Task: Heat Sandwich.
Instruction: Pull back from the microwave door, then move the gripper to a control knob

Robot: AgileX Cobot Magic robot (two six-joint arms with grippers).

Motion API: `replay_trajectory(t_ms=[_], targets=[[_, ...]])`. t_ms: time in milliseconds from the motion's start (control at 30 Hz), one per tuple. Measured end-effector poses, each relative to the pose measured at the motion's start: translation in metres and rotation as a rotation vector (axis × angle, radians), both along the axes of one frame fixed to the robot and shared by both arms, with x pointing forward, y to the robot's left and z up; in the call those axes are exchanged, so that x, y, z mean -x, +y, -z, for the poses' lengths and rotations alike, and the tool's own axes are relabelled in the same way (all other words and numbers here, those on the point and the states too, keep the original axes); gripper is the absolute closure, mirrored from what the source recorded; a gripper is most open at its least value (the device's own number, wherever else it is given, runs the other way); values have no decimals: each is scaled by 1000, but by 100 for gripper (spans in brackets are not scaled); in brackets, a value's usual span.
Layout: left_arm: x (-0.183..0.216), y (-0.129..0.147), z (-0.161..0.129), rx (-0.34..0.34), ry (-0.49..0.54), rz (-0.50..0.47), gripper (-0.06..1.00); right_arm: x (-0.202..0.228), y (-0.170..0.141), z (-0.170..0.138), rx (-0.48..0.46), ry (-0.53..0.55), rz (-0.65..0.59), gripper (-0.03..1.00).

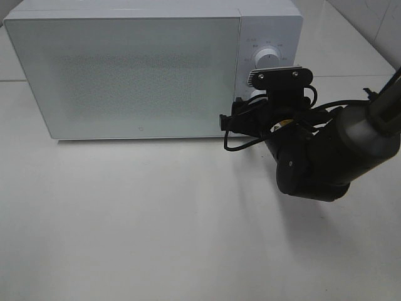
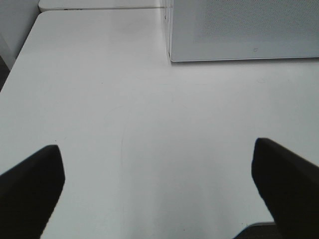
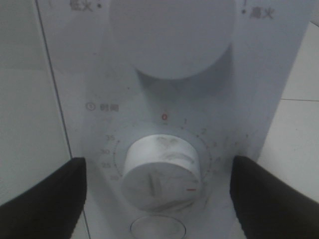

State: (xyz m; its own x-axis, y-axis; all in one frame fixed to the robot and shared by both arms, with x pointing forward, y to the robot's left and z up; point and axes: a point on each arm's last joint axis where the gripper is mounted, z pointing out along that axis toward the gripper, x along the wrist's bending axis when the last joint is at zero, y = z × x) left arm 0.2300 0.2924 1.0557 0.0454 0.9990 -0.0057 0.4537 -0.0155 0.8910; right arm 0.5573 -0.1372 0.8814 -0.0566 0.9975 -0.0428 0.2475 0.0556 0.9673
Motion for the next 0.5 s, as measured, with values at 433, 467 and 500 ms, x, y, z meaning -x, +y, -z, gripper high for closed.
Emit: replay_trajectory(t_ms=[433,467,500], targets=[[0,0,0,0,0,0,-2,0,-1,-1,-3,-13,13,45],[0,0,0,0,0,0,-2,0,-1,-1,-3,-13,13,45],[0,0,0,0,0,0,-2,-1,-1,-1,-3,-15,9,53]])
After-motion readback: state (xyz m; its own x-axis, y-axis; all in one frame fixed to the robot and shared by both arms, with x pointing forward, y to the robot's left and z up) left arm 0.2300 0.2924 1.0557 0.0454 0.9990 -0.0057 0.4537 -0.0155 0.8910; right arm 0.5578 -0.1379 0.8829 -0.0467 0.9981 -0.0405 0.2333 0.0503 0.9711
